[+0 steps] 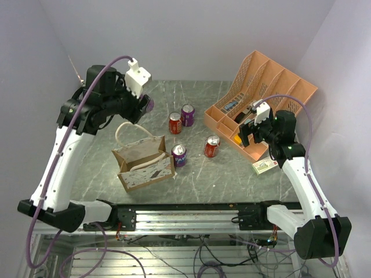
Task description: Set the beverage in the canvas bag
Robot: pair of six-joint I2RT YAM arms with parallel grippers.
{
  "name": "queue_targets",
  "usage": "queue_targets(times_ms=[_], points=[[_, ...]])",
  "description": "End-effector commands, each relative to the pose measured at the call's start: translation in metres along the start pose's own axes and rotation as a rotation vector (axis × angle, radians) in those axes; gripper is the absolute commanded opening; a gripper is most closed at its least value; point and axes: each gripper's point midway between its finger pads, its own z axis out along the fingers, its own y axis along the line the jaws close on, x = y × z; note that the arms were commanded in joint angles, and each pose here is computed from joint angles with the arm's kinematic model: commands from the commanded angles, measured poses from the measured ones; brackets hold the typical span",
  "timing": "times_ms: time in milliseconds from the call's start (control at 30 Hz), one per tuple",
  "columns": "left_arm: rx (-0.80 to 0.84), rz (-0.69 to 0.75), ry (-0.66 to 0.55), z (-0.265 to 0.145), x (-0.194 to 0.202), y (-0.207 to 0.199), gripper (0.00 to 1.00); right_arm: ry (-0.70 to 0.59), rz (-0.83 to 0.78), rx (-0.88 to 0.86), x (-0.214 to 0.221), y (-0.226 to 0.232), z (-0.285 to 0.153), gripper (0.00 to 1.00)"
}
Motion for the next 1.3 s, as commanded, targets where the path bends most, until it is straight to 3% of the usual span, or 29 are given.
queue_targets(times_ms=[0,300,667,1033,1267], points=[[0.167,0.036,-0.066,-0.033,-0.006,-0.04,0.07,0.002,-0.011,-0.016,0.001,0.005,-0.001,1.0],[0.311,0.15,0.104,-0.055,0.073,-0.076,0.07,-0.05,-0.034,-0.099,-0.009,0.022,-0.006,1.0],[0.384,0.199,0.286,-0.021,0.13,-0.084,0.07,-0.087,-0.039,-0.161,-0.02,0.032,-0.003,1.0],[0.436,0.216,0.32,0.023,0.156,-0.092,0.07,-0.276,-0.142,-0.601,-0.091,0.132,0.01,1.0],[0.445,0.228,0.276,0.044,0.164,-0.099,0.07,-0.324,-0.251,-0.799,-0.084,0.197,0.021,1.0]])
